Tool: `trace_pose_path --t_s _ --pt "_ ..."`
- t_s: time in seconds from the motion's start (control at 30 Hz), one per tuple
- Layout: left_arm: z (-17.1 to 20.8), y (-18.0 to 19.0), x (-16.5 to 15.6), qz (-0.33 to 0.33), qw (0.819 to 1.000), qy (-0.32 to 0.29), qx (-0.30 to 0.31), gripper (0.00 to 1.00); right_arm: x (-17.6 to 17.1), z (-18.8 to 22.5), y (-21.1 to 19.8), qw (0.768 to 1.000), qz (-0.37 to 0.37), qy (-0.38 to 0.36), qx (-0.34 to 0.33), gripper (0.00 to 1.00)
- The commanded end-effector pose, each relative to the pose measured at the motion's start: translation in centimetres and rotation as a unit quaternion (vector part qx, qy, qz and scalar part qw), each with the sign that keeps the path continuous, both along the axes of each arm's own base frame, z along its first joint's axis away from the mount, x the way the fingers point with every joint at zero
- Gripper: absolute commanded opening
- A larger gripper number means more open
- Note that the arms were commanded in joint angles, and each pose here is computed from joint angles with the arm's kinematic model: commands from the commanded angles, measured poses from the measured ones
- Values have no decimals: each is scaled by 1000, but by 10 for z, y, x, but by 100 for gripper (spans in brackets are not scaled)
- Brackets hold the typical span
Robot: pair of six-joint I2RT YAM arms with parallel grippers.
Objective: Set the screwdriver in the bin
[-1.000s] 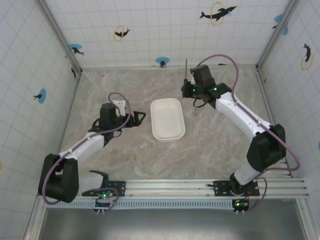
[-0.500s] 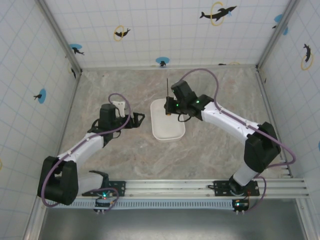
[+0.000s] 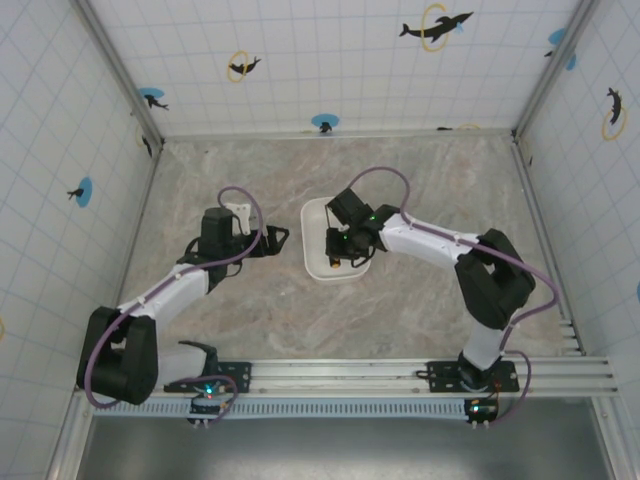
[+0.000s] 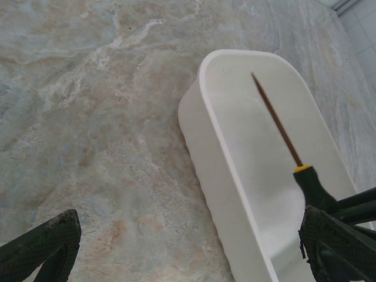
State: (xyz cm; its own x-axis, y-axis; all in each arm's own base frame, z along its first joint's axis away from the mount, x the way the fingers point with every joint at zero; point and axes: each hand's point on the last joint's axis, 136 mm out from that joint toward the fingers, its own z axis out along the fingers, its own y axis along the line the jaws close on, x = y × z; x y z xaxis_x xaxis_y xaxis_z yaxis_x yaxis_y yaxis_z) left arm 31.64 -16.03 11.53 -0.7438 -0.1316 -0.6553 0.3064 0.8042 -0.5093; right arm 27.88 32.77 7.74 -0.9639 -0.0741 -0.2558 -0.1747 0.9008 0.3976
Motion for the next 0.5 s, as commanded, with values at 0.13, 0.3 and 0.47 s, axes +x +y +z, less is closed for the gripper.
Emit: trace_pose_path --t_s 0.13,0.3,0.47 --pt "-5 -1 2 -3 1000 0 11 98 0 -27 -1 1000 3 26 -14 0" --pt "-7 -1 4 -3 1000 2 12 98 7 -37 -8 999 -9 24 -27 0" --pt "-9 -3 6 -4 1000 4 12 98 13 -48 -15 998 -14 22 -53 0"
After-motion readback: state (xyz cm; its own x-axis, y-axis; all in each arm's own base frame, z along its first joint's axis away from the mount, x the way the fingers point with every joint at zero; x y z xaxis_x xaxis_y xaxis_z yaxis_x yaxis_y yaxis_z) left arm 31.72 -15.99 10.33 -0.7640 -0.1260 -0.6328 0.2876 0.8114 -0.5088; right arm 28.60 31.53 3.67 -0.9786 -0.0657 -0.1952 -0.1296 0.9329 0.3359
